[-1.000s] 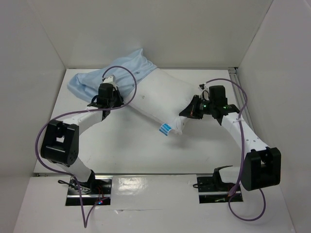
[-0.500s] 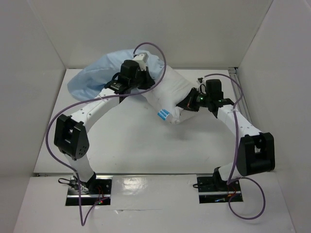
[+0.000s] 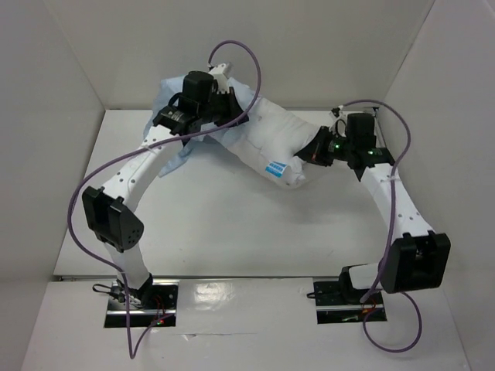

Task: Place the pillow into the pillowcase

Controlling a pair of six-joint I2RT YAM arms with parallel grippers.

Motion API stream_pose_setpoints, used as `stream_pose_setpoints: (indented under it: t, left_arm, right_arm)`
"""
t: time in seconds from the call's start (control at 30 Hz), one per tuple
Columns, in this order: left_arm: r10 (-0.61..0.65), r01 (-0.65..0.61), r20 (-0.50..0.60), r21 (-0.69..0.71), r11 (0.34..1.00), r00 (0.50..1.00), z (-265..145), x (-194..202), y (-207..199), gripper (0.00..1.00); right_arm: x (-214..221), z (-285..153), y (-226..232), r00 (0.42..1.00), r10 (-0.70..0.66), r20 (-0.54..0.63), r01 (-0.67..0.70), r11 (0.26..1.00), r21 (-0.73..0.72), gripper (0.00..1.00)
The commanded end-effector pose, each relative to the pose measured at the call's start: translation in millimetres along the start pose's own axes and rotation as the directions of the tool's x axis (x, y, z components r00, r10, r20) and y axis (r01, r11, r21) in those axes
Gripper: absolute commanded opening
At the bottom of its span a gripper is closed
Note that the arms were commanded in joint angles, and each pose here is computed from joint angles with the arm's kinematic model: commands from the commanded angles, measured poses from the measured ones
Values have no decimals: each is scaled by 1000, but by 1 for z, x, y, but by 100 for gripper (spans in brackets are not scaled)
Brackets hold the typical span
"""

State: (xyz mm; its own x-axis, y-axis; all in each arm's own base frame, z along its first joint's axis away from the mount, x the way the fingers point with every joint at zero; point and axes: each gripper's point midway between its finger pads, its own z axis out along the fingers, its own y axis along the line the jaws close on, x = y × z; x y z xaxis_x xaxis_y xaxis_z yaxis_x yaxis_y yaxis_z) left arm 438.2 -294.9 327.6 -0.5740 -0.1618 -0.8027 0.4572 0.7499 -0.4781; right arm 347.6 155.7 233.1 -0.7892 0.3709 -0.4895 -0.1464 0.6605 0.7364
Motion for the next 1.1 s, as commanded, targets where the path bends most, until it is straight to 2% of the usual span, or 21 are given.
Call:
stream_pose_setpoints:
  t: [0.0, 0.1, 0.13, 0.23, 0.37, 0.4, 0.47, 0.6, 0.63, 0.7, 0.73, 0.77, 0.8, 0.83, 0.87, 0.9, 0.93, 0.97, 1.0, 1.03, 1.07]
  left_arm:
    - [23, -35, 45, 296, 955, 999, -94, -36, -106, 0]
    - [12, -3, -47, 194, 981, 999, -115, -4, -102, 0]
    - [8, 2, -64, 158, 987, 998, -137, 5, -101, 0]
    - [-23, 28, -40, 116, 993, 999, -175, 9, -103, 0]
    - [-44, 44, 1, 91, 995, 999, -211, -9, -111, 0]
    - [-54, 51, 32, 96, 994, 998, -225, -19, -117, 0]
    - [-72, 69, 30, 97, 993, 997, -223, -21, -118, 0]
    - [-58, 61, -32, 106, 992, 998, -167, -11, -111, 0]
    - [-73, 77, -76, 50, 996, 994, -127, -7, -89, 0]
    - [-73, 76, -127, 17, 997, 989, -83, -1, -67, 0]
    - [-45, 48, -108, 22, 999, 993, -68, -13, -62, 0]
    - [-68, 62, -171, -40, 997, 983, -20, 4, -31, 0]
    - [-70, 59, -192, -63, 996, 979, -3, 7, -17, 0]
    - [-35, 28, -148, -48, 998, 988, 4, -12, -16, 8]
    - [-26, 17, -146, -67, 998, 989, 18, -12, -2, 41]
    - [-21, 6, -181, -81, 997, 983, 40, 2, 12, 61]
    - [19, -34, -143, -102, 994, 990, 43, -7, 17, 77]
    - [33, -49, -129, -122, 991, 991, 47, -8, 24, 98]
    - [53, -64, -84, -132, 989, 995, 35, -24, 23, 100]
    - [77, -83, -46, -151, 985, 996, 30, -33, 24, 100]
    - [112, -107, 21, -160, 981, 994, 14, -51, 18, 100]
  right_arm:
    - [-32, -65, 72, 937, -318, 148, 329, 943, -56, 0]
    - [-14, -104, 87, 904, -409, 127, 415, 909, -25, 0]
    - [-13, -112, 83, 899, -418, 129, 419, 908, 24, 0]
    - [15, -136, 93, 901, -419, 115, 419, 908, 24, 0]
    - [38, -154, 88, 939, -337, 65, 333, 941, 66, 0]
    - [49, -157, 83, 966, -259, 24, 256, 963, 89, 0]
    - [63, -160, 76, 983, -181, -22, 182, 976, 119, 0]
    - [78, -152, 64, 997, -29, -77, 41, 987, 158, 0]
    - [74, -137, 58, 996, 27, -83, -13, 987, 160, 0]
    - [66, -118, 49, 995, 67, -76, -54, 985, 163, 0]
    - [60, -102, 39, 989, 122, -78, -107, 979, 172, 0]
    - [50, -84, 27, 992, 115, -59, -104, 982, 157, 0]
    - [45, -72, 19, 988, 142, -60, -132, 980, 149, 0]
    - [25, -51, -1, 984, 176, -27, -170, 974, 150, 0]
    - [18, -42, -18, 978, 206, -23, -200, 967, 159, 0]
    - [9, -34, -33, 974, 228, -10, -224, 962, 159, 7]
    - [-13, -22, -58, 960, 278, 39, -280, 946, 162, 26]
    - [-24, -17, -69, 958, 281, 59, -287, 946, 155, 40]
    - [-35, -14, -76, 955, 284, 86, -294, 943, 156, 52]
    - [-48, -13, -93, 954, 269, 134, -293, 932, 214, 70]
    - [-69, -11, -105, 954, 237, 184, -281, 919, 275, 78]
